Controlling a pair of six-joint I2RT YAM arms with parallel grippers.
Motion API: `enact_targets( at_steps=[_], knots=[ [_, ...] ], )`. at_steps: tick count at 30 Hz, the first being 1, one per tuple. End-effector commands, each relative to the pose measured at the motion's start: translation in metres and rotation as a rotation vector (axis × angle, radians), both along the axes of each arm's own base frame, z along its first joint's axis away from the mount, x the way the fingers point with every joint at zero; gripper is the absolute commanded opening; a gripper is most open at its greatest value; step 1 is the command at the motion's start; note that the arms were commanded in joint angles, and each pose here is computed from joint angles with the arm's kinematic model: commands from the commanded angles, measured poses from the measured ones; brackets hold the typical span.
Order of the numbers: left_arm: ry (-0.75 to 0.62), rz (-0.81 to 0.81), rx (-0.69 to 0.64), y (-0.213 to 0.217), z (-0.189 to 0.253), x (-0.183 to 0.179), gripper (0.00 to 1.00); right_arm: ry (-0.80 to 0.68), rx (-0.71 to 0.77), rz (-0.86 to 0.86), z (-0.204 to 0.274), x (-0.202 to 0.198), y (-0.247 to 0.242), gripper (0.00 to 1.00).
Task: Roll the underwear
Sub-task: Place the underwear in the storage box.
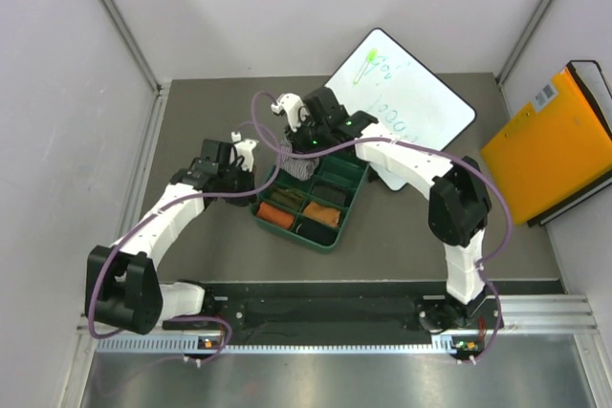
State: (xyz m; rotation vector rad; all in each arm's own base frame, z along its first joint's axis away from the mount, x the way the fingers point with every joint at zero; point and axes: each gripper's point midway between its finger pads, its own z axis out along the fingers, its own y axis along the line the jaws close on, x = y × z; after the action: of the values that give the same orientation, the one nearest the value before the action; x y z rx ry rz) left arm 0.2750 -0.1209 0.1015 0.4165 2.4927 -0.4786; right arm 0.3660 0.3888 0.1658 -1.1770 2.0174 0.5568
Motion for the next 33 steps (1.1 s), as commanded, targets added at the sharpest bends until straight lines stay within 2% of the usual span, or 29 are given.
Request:
enact_targets(
  at_steps=[1, 12, 17, 25, 33],
  knots=[
    [-0.055, -0.039, -0.036, -0.009, 0.009, 0.009, 0.00, -0.081, 0.026, 0.037, 0.008, 0.005, 0.015, 0.00],
    [-0.017, -0.020, -0.018, -0.008, 0.005, 0.014, 0.00, -0.018, -0.025, 0.040, -0.014, -0.019, 0.005, 0.00],
    [0.000, -0.023, -0.017, -0.009, 0.004, 0.015, 0.00, 0.020, -0.074, 0.057, -0.042, -0.024, 0.005, 0.00],
    [0.036, -0.005, -0.045, -0.013, 0.000, 0.014, 0.00, 0.043, -0.066, 0.048, -0.073, -0.024, 0.012, 0.00],
    [0.052, -0.007, -0.058, -0.016, -0.001, 0.015, 0.00, 0.133, -0.145, 0.099, -0.132, -0.041, 0.019, 0.00]
  ],
)
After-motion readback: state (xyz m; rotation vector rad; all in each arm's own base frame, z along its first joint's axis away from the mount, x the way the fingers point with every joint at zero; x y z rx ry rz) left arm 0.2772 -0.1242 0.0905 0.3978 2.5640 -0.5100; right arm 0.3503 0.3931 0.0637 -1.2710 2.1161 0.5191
